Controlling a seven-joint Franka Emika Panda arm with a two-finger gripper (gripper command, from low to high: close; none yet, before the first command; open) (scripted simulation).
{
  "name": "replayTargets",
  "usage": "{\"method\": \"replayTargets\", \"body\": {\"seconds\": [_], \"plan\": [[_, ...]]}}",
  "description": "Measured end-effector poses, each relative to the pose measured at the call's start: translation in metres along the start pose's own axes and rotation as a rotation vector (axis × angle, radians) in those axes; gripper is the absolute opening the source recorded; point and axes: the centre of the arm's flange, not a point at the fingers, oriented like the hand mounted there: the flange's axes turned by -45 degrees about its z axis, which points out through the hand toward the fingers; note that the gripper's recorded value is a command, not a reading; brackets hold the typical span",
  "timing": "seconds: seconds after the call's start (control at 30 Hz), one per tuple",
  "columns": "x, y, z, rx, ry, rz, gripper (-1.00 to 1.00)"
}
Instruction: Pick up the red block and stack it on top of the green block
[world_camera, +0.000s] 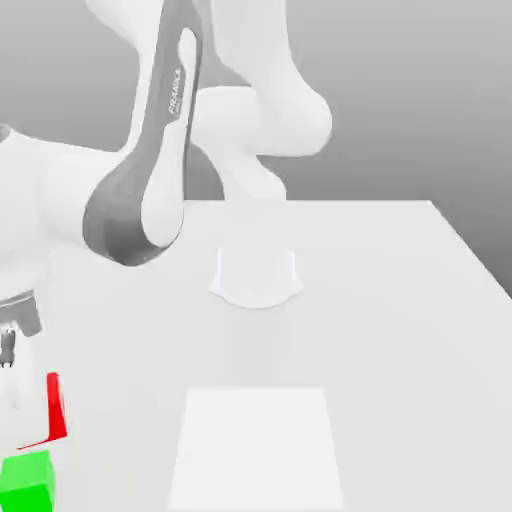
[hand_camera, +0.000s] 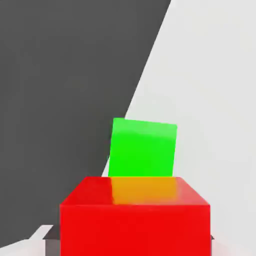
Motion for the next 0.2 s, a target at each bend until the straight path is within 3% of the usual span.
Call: {"method": "replayTargets", "body": {"seconds": [0.03,0.07,0.2], "plan": [[0.002,0.000,0.014,0.000,0.000,0.007,-1.00],[0.003,0.001,0.029,0.000,0.000,0.010,1.00],[0.003,0.001,0.029,0.000,0.000,0.010,1.00]]}}
